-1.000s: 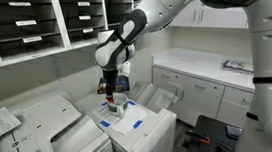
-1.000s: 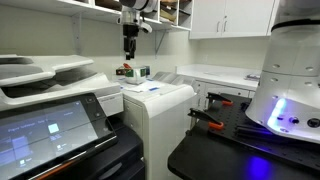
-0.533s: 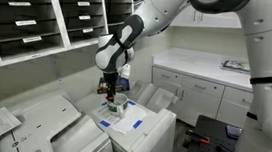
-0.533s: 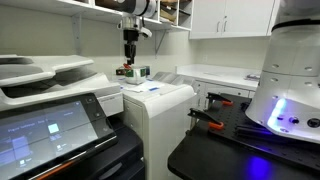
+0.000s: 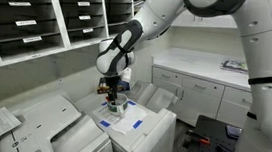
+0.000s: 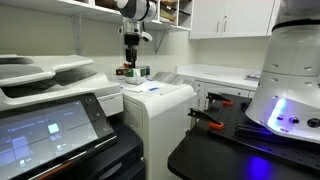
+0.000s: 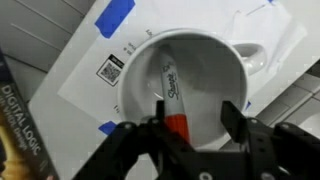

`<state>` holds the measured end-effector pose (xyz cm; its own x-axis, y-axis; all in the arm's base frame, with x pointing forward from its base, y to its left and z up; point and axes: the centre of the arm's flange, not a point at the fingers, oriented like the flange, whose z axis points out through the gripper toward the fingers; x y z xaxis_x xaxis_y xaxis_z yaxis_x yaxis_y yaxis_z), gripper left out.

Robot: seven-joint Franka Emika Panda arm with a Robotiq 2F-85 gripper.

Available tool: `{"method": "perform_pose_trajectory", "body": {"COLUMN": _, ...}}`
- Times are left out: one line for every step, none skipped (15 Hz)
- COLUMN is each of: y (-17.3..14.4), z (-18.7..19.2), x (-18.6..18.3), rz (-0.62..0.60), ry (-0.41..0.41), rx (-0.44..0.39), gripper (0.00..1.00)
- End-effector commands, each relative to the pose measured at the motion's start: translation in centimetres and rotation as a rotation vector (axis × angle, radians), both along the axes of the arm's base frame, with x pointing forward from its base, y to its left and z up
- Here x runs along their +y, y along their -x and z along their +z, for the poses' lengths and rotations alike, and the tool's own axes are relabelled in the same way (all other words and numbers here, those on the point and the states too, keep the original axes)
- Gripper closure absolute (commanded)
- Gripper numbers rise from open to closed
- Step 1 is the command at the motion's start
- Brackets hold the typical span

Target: Remove the marker from the mug and put it on the copier

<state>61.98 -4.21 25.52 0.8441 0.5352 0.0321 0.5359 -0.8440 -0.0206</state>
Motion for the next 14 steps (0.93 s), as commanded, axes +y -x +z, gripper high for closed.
{"method": "perform_pose_trajectory", "body": {"y": -0.6, "z": -1.2, "x": -0.8, "rz": -0.024, "ry": -0.011, "rx": -0.021, "gripper": 0.37}}
{"method": "perform_pose_trajectory", "body": {"y": -0.6, "z": -1.6, "x": -0.9, "rz": -0.024, "ry": -0.013, "rx": -0.021, "gripper": 0.36}}
{"method": "perform_pose_trajectory", "body": {"y": -0.5, "z": -1.9, "x": -1.0, "rz": -0.022, "ry": -0.015, "rx": -0.024, "gripper": 0.36}}
{"method": "perform_pose_trajectory", "body": {"y": -0.4, "z": -2.1, "x": -1.0, "rz": -0.015, "ry": -0.017, "rx": -0.028, "gripper": 0.46}}
{"method": "perform_pose_trajectory", "body": {"y": -0.3, "z": -2.2, "x": -0.8, "rz": -0.011, "ry": -0.007, "rx": -0.035, "gripper": 0.59}}
{"method": "perform_pose_trajectory", "body": {"y": -0.3, "z": -2.3, "x": -0.7, "rz": -0.005, "ry": -0.006, "rx": -0.046, "gripper": 0.63}}
{"method": "perform_pose_trajectory", "body": {"y": -0.4, "z": -2.2, "x": -0.6, "rz": 0.0, "ry": -0.006, "rx": -0.055, "gripper": 0.69}}
{"method": "perform_pose_trajectory", "body": {"y": -0.4, "z": -2.1, "x": -0.4, "rz": 0.011, "ry": -0.001, "rx": -0.068, "gripper": 0.79}}
{"method": "perform_pose_trajectory", "body": {"y": -0.4, "z": -1.8, "x": -0.2, "rz": 0.019, "ry": 0.001, "rx": -0.078, "gripper": 0.86}}
{"method": "perform_pose_trajectory", "body": {"y": -0.4, "z": -1.4, "x": 0.0, "rz": 0.029, "ry": 0.006, "rx": -0.092, "gripper": 0.95}}
{"method": "perform_pose_trajectory", "body": {"y": -0.3, "z": -1.0, "x": 0.1, "rz": 0.027, "ry": 0.027, "rx": -0.094, "gripper": 0.99}}
{"method": "perform_pose_trajectory", "body": {"y": 0.2, "z": -0.4, "x": 0.1, "rz": 0.045, "ry": 0.03, "rx": -0.093, "gripper": 0.94}}
{"method": "perform_pose_trajectory", "body": {"y": 0.6, "z": 0.4, "x": 0.1, "rz": 0.058, "ry": 0.032, "rx": -0.093, "gripper": 0.94}}
{"method": "perform_pose_trajectory", "body": {"y": 1.2, "z": 1.6, "x": 0.3, "rz": 0.068, "ry": 0.019, "rx": -0.101, "gripper": 0.94}}
